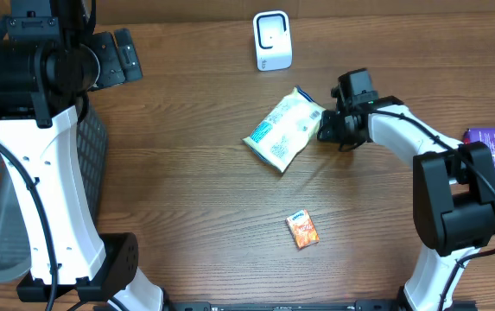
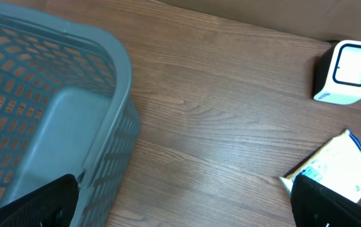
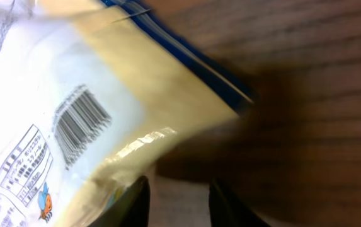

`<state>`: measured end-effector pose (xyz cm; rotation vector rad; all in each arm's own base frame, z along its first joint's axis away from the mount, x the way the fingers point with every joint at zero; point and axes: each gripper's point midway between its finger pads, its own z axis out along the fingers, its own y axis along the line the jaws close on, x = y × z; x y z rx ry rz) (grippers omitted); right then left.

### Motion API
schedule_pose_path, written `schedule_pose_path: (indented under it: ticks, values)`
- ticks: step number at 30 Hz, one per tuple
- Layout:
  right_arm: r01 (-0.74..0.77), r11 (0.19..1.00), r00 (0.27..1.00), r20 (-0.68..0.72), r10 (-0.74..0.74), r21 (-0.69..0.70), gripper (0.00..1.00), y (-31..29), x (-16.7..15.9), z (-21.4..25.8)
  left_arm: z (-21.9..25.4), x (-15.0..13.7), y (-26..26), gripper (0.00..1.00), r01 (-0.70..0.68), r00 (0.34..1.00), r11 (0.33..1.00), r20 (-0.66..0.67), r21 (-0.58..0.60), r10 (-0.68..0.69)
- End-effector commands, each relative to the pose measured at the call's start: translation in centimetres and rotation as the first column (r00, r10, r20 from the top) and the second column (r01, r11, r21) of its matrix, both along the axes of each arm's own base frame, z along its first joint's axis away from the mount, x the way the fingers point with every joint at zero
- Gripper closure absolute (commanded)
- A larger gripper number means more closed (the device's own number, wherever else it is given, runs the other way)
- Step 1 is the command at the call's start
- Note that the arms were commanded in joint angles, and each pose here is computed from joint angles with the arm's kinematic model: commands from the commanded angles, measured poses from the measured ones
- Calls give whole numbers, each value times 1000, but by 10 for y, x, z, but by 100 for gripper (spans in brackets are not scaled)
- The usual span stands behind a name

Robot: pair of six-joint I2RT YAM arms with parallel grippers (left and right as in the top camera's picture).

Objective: Scan the item barcode

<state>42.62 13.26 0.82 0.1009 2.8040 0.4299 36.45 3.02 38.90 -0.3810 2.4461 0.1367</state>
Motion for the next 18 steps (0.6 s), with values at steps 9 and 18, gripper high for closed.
schedule_pose_path:
  ticks: [9,18]
  values:
    - [218,893,924,-376,-60,394,0,52,-49,14,-1,0,4,0,-11,1000,1000,-5,13,11]
    - [289,824,908,-411,-76,488,0,96,-51,-9,-1,0,4,0,-10,1000,1000,-5,13,11]
